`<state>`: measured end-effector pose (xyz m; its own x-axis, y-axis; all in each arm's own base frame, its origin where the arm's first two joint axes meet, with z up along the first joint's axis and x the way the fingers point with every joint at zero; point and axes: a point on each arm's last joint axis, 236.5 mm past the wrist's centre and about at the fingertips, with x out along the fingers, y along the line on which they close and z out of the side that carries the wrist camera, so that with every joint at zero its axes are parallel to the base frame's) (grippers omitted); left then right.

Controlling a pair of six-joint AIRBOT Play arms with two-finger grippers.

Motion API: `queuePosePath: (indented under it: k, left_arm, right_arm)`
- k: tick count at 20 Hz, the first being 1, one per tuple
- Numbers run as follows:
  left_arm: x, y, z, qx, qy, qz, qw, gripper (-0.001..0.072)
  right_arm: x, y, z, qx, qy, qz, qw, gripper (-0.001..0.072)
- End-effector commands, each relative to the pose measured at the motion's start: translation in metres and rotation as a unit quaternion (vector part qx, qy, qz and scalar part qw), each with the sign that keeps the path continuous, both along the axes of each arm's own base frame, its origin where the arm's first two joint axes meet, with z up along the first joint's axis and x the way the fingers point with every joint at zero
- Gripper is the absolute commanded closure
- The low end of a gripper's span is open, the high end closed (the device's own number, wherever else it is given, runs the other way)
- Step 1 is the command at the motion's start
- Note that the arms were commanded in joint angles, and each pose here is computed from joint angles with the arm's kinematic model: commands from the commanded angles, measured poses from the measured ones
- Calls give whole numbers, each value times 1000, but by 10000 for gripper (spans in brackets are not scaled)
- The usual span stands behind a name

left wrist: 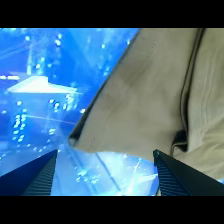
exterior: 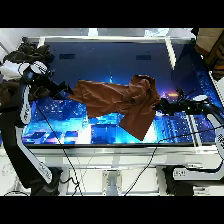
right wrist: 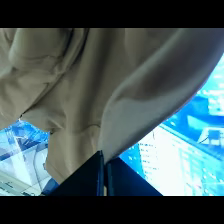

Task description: Fold the shirts.

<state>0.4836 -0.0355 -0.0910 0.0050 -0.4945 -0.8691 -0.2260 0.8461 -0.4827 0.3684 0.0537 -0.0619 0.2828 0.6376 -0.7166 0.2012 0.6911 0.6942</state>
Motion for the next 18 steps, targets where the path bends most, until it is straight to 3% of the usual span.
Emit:
queuePosePath:
  k: [1, 4, 5, 6, 7, 10, 14, 16, 18]
  left_arm:
    - [10, -13, -7, -34, -4, 22, 999, 106]
    - [28, -20, -6, -56, -27, 49, 997, 308]
    - [32, -23, -3, -64, -34, 55, 996, 424]
    - [35, -27, 0, -76, -40, 56, 995, 619]
    - [37, -33, 6, -91, -50, 50, 993, 692]
    - [56, -66, 51, -197, -98, 54, 974, 691]
    - [86, -100, 210, -368, -263, 35, 891, 694]
    - [73, -104, 296, -392, -345, 6, 853, 694]
    - [43, -109, 373, -371, -427, -30, 824, 695]
  right_arm:
    - [1, 0, 1, 0, -3, -2, 1000, 685]
    - [1, 0, 1, 0, -3, -2, 1000, 685]
    - [1, 0, 1, 0, -2, -2, 1000, 685]
    - [1, 0, 1, 0, -3, -2, 1000, 685]
    - [1, 0, 2, 0, -3, -2, 1000, 685]
    - [6, -4, 14, -15, -36, 3, 999, 686]
    - [13, -22, 78, -35, -123, -7, 992, 687]
    - [15, -41, 137, -52, -190, -19, 980, 687]
    - [8, -57, 227, -53, -288, -47, 955, 687]
